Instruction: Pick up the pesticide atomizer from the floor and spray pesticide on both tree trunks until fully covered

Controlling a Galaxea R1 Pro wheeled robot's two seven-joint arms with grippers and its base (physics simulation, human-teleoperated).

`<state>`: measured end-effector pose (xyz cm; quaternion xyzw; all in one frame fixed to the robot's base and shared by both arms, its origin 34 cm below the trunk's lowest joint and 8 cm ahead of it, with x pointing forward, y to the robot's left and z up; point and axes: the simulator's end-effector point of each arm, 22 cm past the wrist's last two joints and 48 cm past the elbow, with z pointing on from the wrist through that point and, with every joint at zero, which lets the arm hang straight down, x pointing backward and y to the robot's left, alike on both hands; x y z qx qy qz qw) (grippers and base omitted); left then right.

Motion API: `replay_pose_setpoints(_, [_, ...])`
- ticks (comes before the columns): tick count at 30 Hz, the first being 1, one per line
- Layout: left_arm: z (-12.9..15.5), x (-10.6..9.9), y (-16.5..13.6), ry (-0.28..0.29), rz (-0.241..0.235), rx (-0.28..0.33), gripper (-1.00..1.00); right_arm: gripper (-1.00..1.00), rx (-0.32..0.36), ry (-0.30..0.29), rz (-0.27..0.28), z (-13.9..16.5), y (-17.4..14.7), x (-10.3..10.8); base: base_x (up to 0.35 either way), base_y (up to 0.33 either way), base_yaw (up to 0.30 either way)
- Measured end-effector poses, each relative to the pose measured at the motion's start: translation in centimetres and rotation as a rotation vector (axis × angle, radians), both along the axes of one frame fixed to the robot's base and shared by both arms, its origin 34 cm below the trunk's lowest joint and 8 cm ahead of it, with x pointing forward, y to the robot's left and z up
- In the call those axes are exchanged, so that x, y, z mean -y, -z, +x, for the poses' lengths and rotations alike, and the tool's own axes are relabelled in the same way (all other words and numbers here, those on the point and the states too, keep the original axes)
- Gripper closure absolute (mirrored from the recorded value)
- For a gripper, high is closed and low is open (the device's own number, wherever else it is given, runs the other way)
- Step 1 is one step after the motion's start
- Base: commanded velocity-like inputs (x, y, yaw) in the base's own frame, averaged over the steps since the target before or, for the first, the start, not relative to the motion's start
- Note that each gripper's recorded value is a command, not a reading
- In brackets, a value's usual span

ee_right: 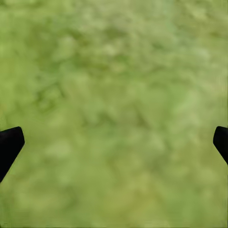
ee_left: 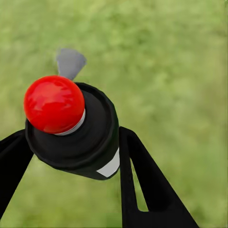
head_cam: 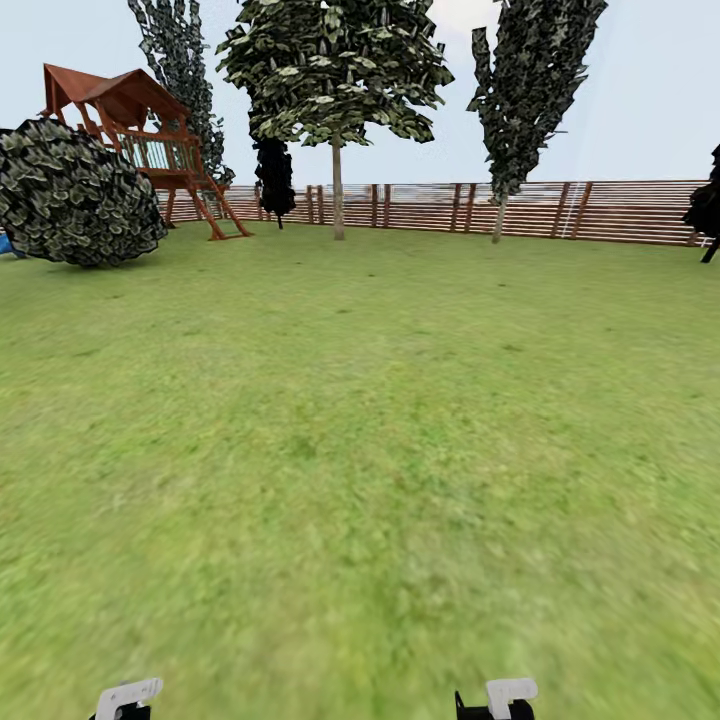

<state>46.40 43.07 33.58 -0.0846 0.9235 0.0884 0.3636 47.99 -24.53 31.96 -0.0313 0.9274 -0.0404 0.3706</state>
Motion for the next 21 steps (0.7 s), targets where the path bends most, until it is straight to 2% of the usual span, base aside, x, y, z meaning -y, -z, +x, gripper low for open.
replay_pose_setpoints(10, [-0.01, 0.12, 0.04, 0.0, -0.002, -0.001, 1.0, -1.0, 0.001, -0.003, 0.002, 0.04, -0.02, -0.24, 0.301, 0.0, 0.222])
replay_pose_setpoints(21, [-0.01, 0.11, 0.04, 0.0, -0.002, -0.001, 1.0, -1.0, -0.002, -0.002, -0.001, -0.1, 0.04, -0.08, 0.336, 0.0, 0.021])
